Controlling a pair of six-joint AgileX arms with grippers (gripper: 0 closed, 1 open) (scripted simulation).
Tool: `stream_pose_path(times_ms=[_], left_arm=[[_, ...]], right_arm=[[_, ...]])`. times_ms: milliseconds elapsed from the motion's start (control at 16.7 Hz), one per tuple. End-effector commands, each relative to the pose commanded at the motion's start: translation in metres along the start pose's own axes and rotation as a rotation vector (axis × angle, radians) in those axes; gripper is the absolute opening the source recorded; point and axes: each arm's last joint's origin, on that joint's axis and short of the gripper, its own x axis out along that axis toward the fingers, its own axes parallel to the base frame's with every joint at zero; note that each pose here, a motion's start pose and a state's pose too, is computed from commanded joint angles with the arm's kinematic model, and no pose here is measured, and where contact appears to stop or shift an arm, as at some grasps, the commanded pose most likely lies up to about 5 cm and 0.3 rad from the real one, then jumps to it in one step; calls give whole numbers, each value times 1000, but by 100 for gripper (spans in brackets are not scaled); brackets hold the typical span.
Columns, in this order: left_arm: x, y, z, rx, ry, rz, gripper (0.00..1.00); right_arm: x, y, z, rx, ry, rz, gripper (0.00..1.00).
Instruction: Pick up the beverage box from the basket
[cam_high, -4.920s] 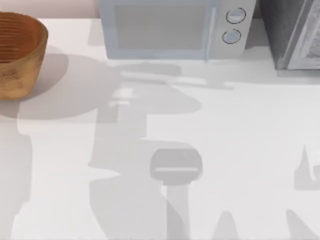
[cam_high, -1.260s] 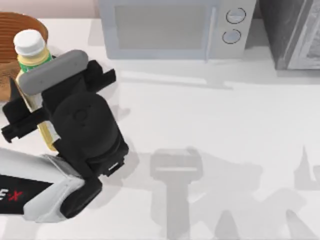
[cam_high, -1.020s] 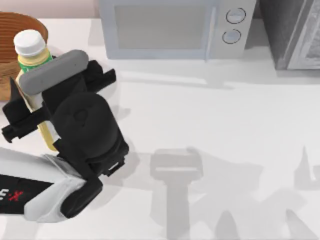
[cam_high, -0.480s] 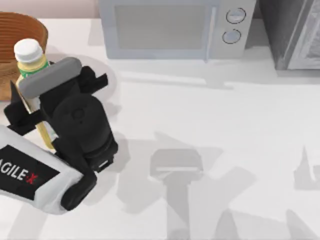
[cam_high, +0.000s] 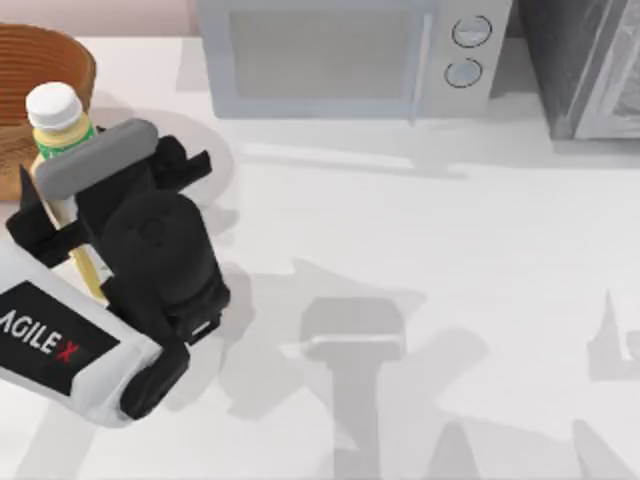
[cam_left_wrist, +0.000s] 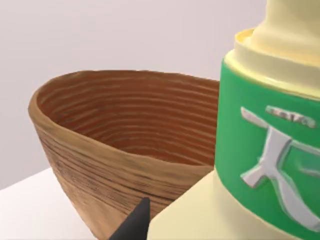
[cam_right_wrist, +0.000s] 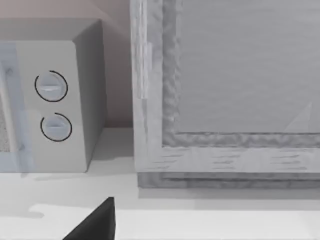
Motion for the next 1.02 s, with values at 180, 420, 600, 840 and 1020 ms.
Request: stream_pose_path(times_ms=[180, 420, 600, 840, 1020], left_arm=[[0, 0, 0, 0, 0, 0, 38], [0, 0, 0, 0, 0, 0, 68], [0, 0, 0, 0, 0, 0, 90], [0, 0, 0, 0, 0, 0, 100], [0, 0, 0, 0, 0, 0, 100]], right_arm=[[0, 0, 0, 0, 0, 0, 100], [0, 0, 0, 0, 0, 0, 100], [0, 0, 0, 0, 0, 0, 100], [0, 0, 0, 0, 0, 0, 100], [0, 0, 0, 0, 0, 0, 100]])
